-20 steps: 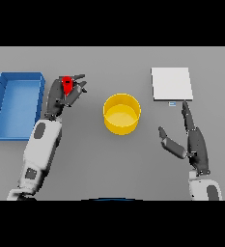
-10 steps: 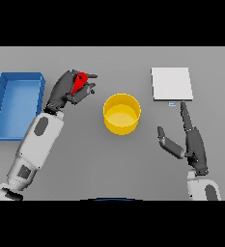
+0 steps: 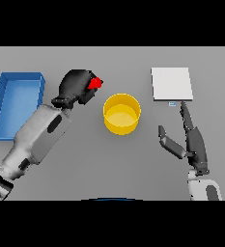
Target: Pick up the red beaker and tilt it to pour out 1 green nut into yellow bowl. Pick up the yellow bowl and place it on the metallic measuring scale.
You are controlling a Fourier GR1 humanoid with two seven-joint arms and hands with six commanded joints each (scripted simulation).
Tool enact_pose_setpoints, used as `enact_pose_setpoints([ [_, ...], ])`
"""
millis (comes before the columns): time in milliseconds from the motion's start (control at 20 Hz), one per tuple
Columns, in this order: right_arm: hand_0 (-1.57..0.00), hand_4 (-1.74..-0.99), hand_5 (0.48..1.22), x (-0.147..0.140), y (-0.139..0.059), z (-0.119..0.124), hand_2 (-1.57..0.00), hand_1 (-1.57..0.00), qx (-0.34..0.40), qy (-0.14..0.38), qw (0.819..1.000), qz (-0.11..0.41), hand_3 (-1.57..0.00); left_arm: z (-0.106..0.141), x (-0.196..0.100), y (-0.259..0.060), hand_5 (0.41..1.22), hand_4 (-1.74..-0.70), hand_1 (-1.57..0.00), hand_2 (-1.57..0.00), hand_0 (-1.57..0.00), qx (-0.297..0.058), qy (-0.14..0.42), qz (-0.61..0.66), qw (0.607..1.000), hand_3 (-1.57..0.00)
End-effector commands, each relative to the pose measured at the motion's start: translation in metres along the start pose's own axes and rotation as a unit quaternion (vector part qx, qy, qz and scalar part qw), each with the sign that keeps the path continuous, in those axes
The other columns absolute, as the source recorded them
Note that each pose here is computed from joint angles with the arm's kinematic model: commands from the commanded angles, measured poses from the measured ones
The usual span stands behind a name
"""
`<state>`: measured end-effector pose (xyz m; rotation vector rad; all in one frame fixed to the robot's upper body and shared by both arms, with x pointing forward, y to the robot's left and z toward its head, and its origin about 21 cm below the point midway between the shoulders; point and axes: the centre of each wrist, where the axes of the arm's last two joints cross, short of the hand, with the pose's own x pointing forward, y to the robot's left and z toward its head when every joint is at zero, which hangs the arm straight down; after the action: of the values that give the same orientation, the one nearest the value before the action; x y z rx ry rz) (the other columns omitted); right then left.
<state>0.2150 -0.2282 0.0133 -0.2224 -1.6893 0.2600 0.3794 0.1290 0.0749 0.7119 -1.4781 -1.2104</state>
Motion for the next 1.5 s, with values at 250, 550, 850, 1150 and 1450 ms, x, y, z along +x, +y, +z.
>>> enact_pose_setpoints([
  [250, 0.0, -1.284, 0.705, 0.0, 0.003, 0.002, 0.0, 0.0, 0.001, 0.007, 1.0, -0.001, 0.0, -0.011, 0.02, 0.01, 1.201, -1.65, -1.57, -1.57, -1.57, -0.032, -0.049, -0.164, 0.985, -1.57],
  [550, 0.0, -1.294, 0.672, -0.006, 0.007, 0.003, 0.0, 0.0, -0.007, 0.008, 1.0, -0.025, 0.0, -0.022, 0.05, 0.017, 1.216, -1.71, -1.57, -1.57, -1.57, -0.089, -0.104, -0.312, 0.94, -1.34],
  [850, 0.0, -1.291, 0.64, -0.005, 0.008, 0.0, 0.0, 0.0, -0.011, 0.006, 0.999, -0.038, 0.0, -0.029, 0.069, 0.006, 1.22, -1.73, -1.57, -1.57, -1.57, -0.135, -0.145, -0.444, 0.874, -1.51],
  [1150, 0.0, -1.278, 0.609, -0.009, 0.01, 0.006, 0.0, 0.0, -0.017, 0.013, 0.999, -0.03, 0.0, -0.033, 0.082, 0.001, 1.221, -1.74, -1.57, -1.57, -1.57, -0.148, -0.167, -0.54, 0.812, -1.55],
  [1450, 0.0, -1.236, 0.582, -0.007, 0.008, 0.002, 0.0, 0.0, -0.025, 0.014, 1.0, -0.006, 0.0, -0.045, 0.093, 0.01, 1.221, -1.74, -1.57, -1.57, -1.57, -0.153, -0.166, -0.615, 0.756, -1.57],
])
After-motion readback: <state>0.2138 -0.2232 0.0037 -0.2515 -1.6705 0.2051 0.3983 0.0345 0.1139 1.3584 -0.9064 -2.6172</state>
